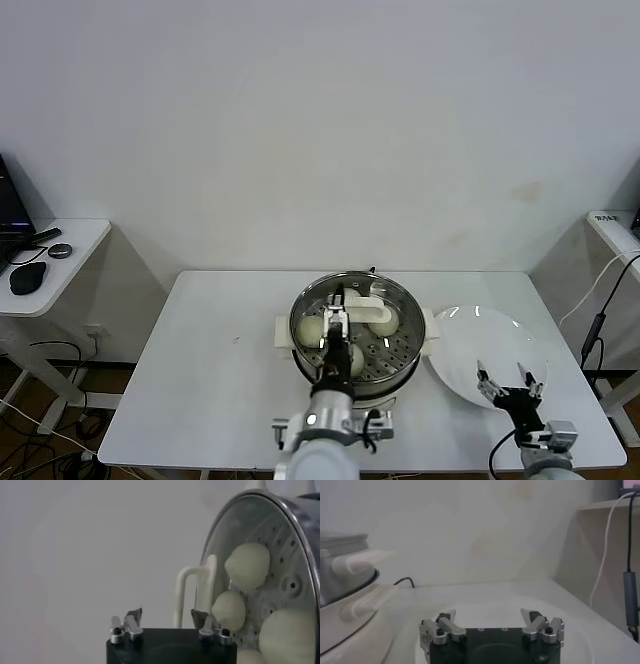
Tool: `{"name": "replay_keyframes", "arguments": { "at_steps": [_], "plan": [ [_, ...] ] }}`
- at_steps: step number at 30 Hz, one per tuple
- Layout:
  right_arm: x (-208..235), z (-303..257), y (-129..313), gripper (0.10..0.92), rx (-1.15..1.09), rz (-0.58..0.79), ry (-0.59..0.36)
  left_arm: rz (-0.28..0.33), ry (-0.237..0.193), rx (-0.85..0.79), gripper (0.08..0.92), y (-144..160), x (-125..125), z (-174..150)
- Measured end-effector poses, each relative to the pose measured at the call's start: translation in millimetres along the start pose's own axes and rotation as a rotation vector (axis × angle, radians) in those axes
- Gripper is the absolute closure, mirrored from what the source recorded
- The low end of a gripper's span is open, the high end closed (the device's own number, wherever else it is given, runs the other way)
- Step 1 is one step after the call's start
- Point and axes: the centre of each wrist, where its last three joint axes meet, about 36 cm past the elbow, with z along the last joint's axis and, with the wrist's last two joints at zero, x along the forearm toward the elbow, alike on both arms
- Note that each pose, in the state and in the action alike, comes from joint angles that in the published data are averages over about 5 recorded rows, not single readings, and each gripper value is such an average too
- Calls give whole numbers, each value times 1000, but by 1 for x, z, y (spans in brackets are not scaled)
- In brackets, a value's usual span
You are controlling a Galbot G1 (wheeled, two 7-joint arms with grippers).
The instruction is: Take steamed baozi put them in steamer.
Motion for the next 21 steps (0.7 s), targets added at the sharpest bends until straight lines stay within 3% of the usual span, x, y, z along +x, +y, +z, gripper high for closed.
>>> {"name": "replay_keyframes", "arguments": {
  "at_steps": [10, 16, 21],
  "plan": [
    [8, -7, 10, 200, 22, -7, -9, -29, 16, 189, 177, 40, 40, 62],
    [12, -9, 24, 200, 17, -34, -10, 20, 29, 439, 177, 52, 46, 112],
    [15, -5, 32, 200, 17, -59, 0, 62, 20, 645, 177, 40, 54, 151]
  ]
}}
